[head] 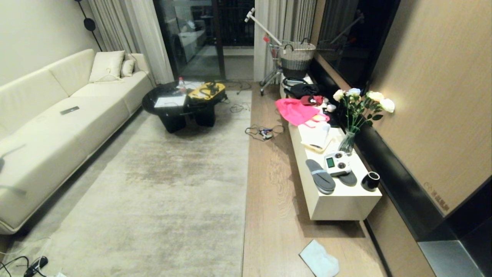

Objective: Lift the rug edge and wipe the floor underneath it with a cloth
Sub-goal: Pick up the rag

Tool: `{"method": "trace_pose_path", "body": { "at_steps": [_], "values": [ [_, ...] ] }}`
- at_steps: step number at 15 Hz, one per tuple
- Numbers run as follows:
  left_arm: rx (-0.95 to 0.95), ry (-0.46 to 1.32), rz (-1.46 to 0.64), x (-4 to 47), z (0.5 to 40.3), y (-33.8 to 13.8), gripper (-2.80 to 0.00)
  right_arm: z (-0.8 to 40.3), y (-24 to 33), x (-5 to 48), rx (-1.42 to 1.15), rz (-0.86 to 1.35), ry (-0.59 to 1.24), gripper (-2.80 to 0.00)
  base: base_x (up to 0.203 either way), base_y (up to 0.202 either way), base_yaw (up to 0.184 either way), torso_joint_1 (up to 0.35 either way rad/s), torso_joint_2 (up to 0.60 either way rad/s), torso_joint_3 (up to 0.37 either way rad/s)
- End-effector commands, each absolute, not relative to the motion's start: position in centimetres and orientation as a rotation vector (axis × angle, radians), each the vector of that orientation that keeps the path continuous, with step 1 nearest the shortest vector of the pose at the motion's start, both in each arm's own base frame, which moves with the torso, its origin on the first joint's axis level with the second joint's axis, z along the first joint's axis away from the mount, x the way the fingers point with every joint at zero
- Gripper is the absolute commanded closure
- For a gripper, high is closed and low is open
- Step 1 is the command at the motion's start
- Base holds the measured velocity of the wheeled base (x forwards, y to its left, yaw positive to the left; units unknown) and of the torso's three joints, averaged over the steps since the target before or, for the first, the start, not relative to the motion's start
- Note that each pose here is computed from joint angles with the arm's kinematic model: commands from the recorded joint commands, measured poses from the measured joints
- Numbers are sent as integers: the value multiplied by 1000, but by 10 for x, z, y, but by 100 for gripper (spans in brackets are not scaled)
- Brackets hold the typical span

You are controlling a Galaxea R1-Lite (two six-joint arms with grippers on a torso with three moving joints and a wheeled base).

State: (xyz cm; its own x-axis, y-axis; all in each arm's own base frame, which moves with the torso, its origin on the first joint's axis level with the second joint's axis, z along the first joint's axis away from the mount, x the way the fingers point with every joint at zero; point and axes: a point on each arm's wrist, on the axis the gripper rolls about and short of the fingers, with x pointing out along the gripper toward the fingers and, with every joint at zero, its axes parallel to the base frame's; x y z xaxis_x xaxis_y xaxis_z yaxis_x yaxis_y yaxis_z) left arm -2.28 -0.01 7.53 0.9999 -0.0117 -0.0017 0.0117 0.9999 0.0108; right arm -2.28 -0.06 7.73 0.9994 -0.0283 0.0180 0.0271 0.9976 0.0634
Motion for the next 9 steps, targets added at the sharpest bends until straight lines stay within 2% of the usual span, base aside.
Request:
{"method": "trace_pose_path", "body": {
  "at_steps": [1, 9],
  "values": [
    [11, 1, -12, -23, 75, 0, 0, 77, -1, -23, 64, -29, -19, 0, 0, 0, 0, 0, 0, 0],
    [11, 1, -11, -23, 75, 0, 0, 77, -1, -23, 65, -29, -19, 0, 0, 0, 0, 0, 0, 0]
  ]
}}
